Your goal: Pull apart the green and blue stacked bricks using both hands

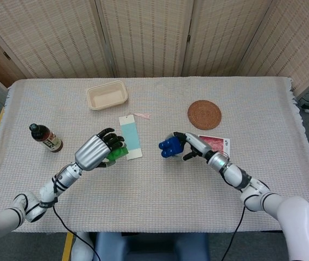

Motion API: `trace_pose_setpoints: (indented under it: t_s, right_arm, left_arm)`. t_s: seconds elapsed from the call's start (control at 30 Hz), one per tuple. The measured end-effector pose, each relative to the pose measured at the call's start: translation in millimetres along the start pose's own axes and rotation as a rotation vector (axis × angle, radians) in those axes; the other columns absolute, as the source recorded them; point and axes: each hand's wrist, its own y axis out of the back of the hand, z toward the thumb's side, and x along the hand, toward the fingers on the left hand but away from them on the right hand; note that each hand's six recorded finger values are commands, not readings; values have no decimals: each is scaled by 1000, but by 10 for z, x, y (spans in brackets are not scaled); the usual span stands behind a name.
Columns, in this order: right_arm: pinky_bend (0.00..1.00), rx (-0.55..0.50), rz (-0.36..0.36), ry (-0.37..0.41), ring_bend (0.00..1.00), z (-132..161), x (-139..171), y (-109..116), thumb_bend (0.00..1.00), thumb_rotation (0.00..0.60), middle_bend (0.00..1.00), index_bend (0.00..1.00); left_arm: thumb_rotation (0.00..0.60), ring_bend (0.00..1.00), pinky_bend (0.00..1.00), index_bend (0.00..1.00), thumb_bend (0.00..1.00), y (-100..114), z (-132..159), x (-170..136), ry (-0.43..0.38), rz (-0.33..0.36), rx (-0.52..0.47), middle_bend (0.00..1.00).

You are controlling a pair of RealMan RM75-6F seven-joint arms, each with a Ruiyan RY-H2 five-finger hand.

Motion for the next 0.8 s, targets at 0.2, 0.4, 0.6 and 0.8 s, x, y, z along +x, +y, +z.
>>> trace_pose_setpoints:
  t_s: [0.2,0.4,0.6,0.8]
  right_arm:
    - [514,157,-43,-65,509,-14,552,301,374,600,606,732]
    - [514,268,-81,-170,510,-96,1058,513,373,600,606,732]
    - [514,337,-123,-241,511,-155,1378,671,374,600,606,732]
    - [514,387,-121,-325,513,-332,1559,705,373,600,606,732]
  left_arm:
    - [600,466,265,831,241,-95,-88,-360,43,-64,3,820]
    - [600,467,279,830,241,-309,-88,-562,67,-132,-33,820]
    - [600,467,279,829,241,-509,-292,-778,114,-213,2,820]
    - [600,466,275,829,241,-620,-601,-1017,208,-263,48,820]
